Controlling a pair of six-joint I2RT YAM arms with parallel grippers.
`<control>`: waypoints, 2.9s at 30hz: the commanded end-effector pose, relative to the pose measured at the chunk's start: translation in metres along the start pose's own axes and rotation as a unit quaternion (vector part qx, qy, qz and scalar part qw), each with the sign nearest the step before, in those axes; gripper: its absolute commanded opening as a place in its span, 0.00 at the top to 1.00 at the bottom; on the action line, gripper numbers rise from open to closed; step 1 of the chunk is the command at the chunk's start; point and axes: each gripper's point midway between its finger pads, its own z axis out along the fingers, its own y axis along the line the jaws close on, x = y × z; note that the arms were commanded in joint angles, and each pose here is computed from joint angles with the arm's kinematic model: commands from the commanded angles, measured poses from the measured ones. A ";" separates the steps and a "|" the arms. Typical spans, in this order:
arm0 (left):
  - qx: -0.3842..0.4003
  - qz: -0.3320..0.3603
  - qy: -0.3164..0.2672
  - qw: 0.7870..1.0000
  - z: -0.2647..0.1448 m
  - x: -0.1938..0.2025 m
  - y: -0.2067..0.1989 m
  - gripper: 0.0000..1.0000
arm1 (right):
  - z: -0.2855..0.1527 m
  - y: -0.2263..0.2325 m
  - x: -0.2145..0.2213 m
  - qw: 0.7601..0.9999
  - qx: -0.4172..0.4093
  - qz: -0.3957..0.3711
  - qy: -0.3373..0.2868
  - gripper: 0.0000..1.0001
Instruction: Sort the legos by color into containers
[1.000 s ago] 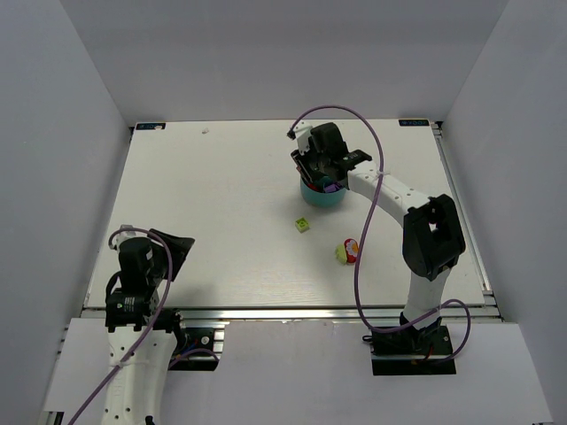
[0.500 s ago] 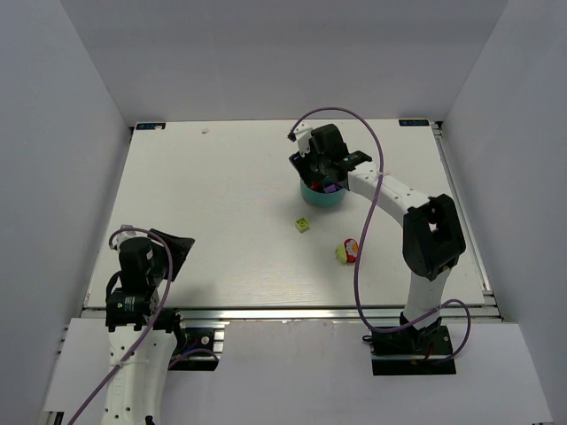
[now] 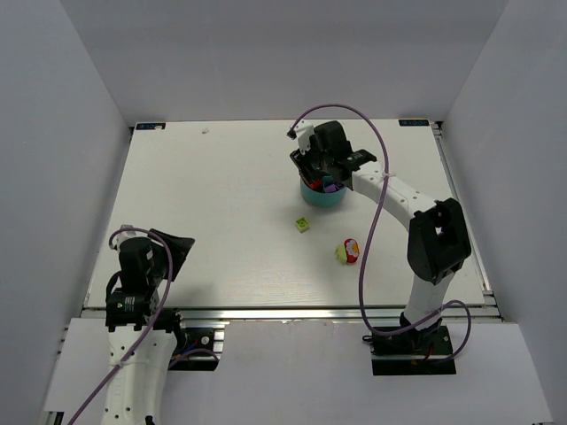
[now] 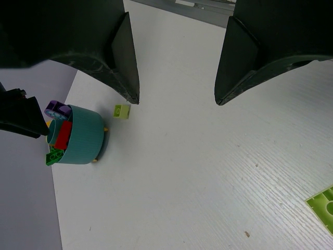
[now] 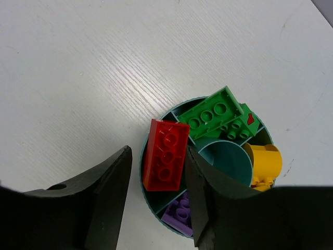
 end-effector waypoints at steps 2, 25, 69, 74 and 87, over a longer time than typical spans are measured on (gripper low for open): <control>0.007 0.007 -0.001 1.000 -0.003 -0.001 -0.003 0.31 | -0.008 -0.005 -0.010 1.000 0.005 -0.010 -0.017 0.50; 0.055 0.012 0.010 0.998 -0.003 0.004 -0.018 0.31 | -0.195 0.067 0.142 0.963 -0.241 -0.091 0.080 0.13; 0.070 0.002 0.059 0.996 0.006 0.025 -0.014 0.31 | -0.103 0.061 0.213 0.919 -0.312 -0.232 0.067 0.11; 0.087 0.003 0.074 0.993 0.010 0.029 -0.020 0.31 | -0.097 0.063 0.222 0.915 -0.312 -0.240 0.081 0.11; 0.257 0.016 0.153 0.954 0.003 0.046 -0.082 0.31 | -0.091 0.064 0.235 0.915 -0.309 -0.235 0.109 0.30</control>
